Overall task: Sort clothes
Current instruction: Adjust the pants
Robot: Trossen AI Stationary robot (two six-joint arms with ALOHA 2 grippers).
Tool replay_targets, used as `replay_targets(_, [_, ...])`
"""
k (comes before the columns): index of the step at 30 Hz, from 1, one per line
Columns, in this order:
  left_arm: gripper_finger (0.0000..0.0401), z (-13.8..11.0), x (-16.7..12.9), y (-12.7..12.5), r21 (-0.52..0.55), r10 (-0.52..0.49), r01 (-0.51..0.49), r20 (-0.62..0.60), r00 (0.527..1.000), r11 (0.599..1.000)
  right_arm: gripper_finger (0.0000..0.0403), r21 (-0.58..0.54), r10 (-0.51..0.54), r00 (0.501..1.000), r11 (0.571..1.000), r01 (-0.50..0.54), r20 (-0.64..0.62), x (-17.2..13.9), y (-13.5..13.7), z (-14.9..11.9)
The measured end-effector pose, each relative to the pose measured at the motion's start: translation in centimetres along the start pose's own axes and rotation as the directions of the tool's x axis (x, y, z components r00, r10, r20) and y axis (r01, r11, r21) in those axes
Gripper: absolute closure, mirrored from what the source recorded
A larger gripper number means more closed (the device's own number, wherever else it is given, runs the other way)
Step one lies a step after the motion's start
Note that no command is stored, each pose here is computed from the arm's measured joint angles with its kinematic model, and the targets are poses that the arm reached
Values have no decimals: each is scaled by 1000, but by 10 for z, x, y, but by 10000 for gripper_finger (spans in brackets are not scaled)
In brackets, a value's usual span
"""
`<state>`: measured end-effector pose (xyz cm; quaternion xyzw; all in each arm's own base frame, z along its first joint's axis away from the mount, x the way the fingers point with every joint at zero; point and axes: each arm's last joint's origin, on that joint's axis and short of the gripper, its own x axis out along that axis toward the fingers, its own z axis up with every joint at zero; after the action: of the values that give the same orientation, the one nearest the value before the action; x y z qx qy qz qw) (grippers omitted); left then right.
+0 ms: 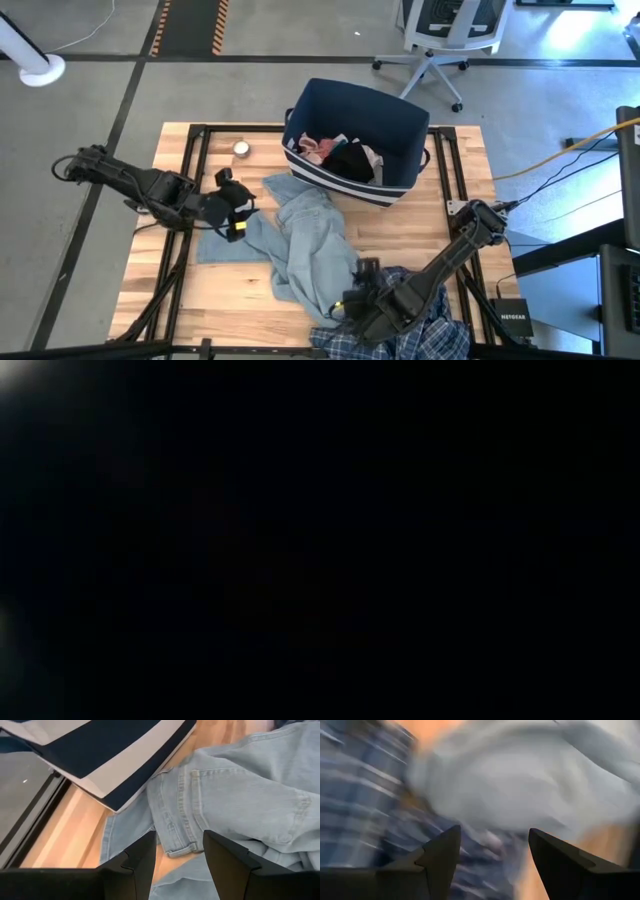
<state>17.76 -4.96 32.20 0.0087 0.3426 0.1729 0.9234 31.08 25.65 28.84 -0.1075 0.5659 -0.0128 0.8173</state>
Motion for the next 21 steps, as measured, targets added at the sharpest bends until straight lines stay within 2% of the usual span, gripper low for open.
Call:
replay_targets(3, [243,0,1,1,-5,6,-6,-2,1000,1000,150,17,121,990,992,-123,73,6,19,8])
replay_targets(7, [243,0,1,1,-5,7,-7,-2,1000,1000,150,-12,252,958,967,-253,134,13,53,9])
replay_targets(12, [243,0,1,1,-5,8,-8,-2,1000,1000,150,9,353,920,933,-360,170,23,95,0])
replay_targets(16, [243,1,1,1,17,9,-9,2,1000,1000,150,10,375,923,926,-377,92,43,112,-9])
replay_targets(21, [243,1,1,1,17,15,-15,4,1000,1000,150,-9,258,958,965,-261,-124,74,109,-26])
